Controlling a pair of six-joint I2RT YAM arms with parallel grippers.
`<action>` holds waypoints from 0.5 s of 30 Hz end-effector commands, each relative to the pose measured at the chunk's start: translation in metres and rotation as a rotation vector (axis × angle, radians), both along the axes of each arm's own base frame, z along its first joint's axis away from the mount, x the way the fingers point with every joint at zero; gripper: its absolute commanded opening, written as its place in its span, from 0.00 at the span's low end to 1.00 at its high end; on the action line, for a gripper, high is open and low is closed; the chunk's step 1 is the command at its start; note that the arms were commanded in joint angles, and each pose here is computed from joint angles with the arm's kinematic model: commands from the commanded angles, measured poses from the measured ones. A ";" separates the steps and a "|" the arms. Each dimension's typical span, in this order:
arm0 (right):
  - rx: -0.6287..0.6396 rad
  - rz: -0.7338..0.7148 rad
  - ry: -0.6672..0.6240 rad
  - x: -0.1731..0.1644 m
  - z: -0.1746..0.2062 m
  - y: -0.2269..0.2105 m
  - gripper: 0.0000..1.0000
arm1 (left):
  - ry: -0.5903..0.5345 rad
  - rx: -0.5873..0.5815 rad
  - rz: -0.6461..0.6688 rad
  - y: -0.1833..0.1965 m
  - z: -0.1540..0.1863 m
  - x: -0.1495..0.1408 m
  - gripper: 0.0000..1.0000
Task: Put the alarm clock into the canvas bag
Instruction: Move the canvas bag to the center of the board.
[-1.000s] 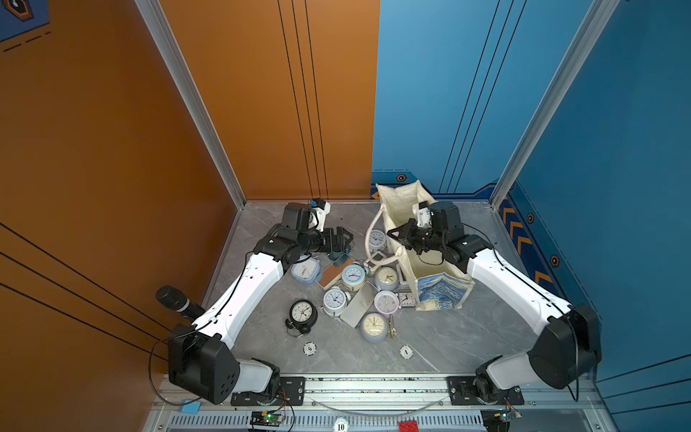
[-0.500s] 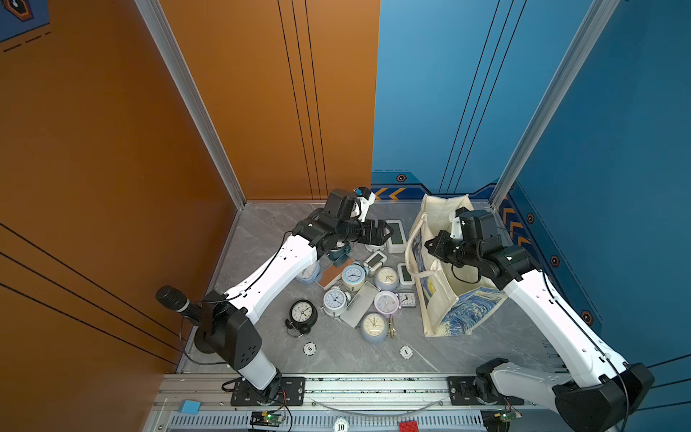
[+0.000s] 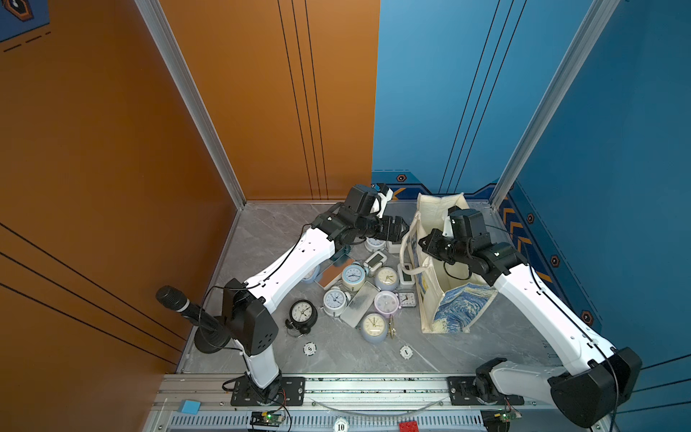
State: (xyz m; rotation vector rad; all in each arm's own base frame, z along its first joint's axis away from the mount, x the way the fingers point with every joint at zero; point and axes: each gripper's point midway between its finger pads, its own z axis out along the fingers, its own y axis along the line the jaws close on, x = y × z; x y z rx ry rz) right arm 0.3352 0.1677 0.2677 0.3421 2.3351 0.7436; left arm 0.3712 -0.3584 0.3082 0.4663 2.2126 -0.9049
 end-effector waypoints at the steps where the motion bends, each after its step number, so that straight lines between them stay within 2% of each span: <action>1: 0.005 0.014 -0.057 0.000 0.026 -0.004 0.45 | -0.013 -0.002 -0.004 -0.002 0.010 -0.001 0.92; 4: -0.022 0.001 -0.091 -0.005 0.041 -0.021 0.53 | -0.028 -0.006 -0.014 -0.007 0.015 -0.004 0.92; 12: -0.215 -0.042 -0.092 -0.014 0.058 -0.092 0.57 | -0.025 -0.028 0.007 -0.035 0.025 -0.008 0.90; 15: -0.305 -0.098 -0.080 -0.011 0.054 -0.125 0.62 | -0.020 0.012 0.009 -0.047 0.018 -0.011 0.90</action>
